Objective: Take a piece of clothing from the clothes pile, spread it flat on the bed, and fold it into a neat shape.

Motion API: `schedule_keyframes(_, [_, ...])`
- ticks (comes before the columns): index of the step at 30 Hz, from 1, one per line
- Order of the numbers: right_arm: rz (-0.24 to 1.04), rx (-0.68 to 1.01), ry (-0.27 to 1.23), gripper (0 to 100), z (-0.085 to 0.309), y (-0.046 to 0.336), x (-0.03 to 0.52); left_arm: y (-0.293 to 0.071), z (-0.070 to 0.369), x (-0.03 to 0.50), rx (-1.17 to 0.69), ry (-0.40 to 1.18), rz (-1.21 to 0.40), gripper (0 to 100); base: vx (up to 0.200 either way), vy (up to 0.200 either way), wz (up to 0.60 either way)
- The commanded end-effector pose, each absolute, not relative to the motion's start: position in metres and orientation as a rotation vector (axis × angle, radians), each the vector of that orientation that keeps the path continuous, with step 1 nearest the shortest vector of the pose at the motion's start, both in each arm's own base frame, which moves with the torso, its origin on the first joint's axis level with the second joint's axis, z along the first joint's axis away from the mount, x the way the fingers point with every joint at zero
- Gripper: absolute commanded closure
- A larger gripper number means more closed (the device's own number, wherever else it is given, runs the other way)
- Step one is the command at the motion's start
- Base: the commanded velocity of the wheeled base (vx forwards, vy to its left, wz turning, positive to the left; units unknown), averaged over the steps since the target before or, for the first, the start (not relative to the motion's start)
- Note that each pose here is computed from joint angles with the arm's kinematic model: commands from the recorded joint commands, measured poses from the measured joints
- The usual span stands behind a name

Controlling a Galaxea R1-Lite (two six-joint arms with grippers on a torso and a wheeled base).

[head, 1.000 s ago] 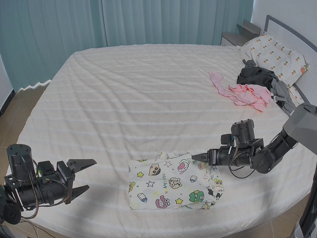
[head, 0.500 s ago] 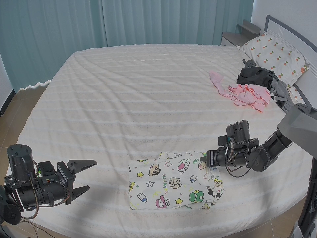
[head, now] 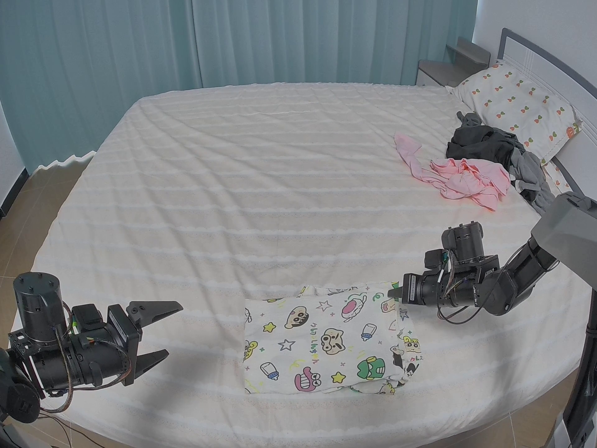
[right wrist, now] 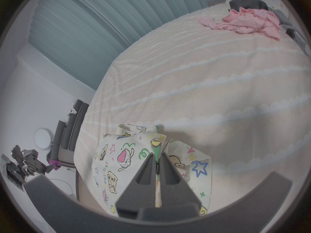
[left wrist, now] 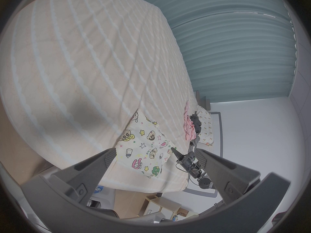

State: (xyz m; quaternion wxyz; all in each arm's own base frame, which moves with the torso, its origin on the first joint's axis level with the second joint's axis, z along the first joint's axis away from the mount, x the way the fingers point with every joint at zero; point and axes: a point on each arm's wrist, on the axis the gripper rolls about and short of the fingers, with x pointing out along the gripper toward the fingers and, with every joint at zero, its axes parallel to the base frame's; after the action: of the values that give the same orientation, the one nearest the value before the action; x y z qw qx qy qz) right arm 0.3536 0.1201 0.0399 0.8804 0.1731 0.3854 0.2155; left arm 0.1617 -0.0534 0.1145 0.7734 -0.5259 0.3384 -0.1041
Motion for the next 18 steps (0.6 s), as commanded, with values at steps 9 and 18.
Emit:
schedule_keyframes(9, [0.452, 0.421, 0.849, 100, 0.022, 0.098, 0.366, -0.054, 0.113, 0.161, -1.137, 0.743, -0.226, 0, 0.000, 0.000, 0.00])
schedule_keyframes(18, [0.466, 0.453, 0.861, 100, 0.017, 0.087, 0.371, -0.054, 0.113, 0.162, -1.137, 0.745, -0.224, 0, 0.000, 0.000, 0.00])
